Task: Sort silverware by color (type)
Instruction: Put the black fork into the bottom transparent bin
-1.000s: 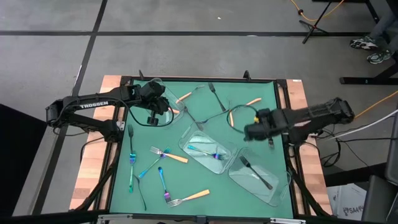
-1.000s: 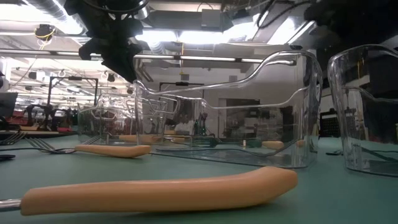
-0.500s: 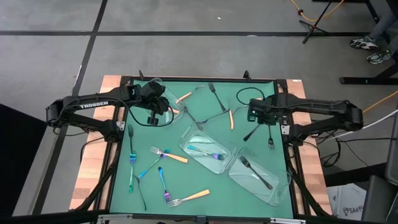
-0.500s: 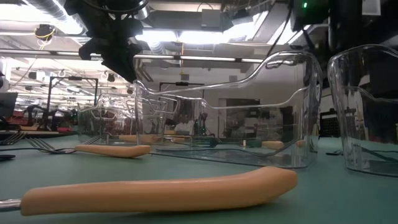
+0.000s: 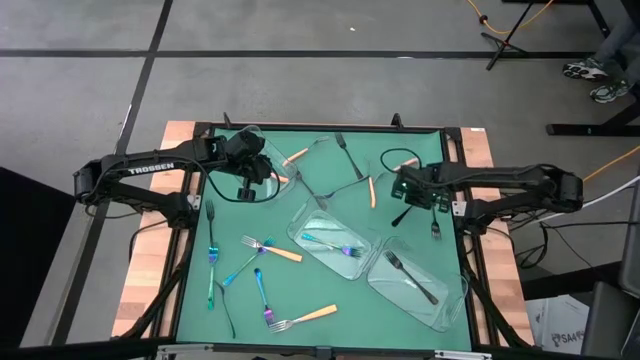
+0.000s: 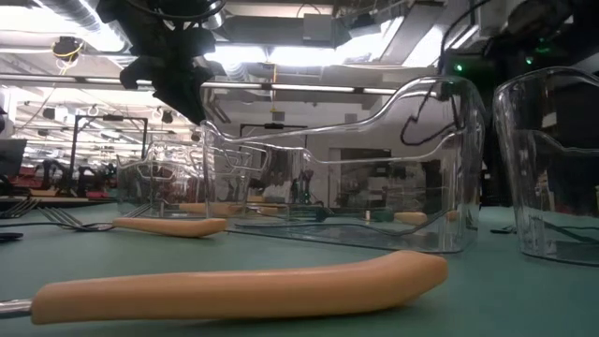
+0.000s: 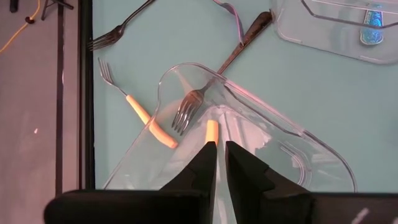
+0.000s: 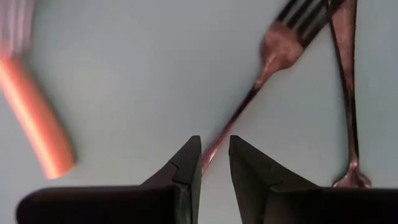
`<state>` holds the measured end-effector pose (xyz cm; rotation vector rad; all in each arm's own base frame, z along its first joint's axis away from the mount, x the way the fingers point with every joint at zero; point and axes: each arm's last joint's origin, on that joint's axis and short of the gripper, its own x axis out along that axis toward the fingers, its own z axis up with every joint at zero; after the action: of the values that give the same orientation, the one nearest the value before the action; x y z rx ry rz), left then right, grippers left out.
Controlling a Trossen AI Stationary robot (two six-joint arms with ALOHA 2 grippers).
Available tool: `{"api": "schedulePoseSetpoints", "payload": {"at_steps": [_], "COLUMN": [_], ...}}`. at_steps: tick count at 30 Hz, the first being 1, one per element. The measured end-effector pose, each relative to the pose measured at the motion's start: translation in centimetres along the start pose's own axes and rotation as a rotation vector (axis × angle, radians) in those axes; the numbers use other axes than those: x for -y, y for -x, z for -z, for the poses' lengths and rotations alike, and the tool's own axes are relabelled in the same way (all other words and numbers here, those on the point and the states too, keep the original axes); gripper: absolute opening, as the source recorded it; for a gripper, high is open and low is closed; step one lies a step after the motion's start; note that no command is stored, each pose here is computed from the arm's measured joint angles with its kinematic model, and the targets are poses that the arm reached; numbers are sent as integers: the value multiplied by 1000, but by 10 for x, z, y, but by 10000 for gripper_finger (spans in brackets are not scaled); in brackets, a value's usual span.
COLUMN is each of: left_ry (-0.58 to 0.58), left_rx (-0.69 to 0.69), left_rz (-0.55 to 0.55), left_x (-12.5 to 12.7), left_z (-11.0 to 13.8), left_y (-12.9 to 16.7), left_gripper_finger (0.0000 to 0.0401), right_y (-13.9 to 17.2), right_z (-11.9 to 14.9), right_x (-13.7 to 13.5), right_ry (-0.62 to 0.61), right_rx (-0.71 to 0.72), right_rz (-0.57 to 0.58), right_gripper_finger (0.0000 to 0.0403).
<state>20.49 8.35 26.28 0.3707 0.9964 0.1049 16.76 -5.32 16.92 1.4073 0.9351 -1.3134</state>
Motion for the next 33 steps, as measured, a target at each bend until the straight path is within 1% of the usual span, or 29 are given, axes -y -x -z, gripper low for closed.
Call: {"api": "schedulePoseSetpoints", "payload": {"at_steps": [6, 13, 16, 22, 28, 33], "left_ry": [0, 0, 0, 2, 5, 6], "left_rx": [0, 0, 0, 0, 0, 0], "left_rz": [0, 0, 0, 0, 0, 0], "left_x": [0, 0, 0, 0, 0, 0], "left_z": [0, 0, 0, 0, 0, 0], "left_y": [0, 0, 0, 0, 0, 0], "left_gripper_finger": [29, 29, 29, 29, 29, 29], "right_y": [-13, -19, -19, -19, -19, -21], "right_z": [0, 0, -1, -1, -3, -3], "right_x": [12, 11, 11, 11, 11, 12], "right_ry": [-66, -86, -110, -111, -130, -128], "right_rx": [25, 56, 83, 90, 142, 141], "right_rz": [44, -4, -7, -3, -4, 22], "right_gripper_finger": [69, 69, 69, 69, 69, 69]}}
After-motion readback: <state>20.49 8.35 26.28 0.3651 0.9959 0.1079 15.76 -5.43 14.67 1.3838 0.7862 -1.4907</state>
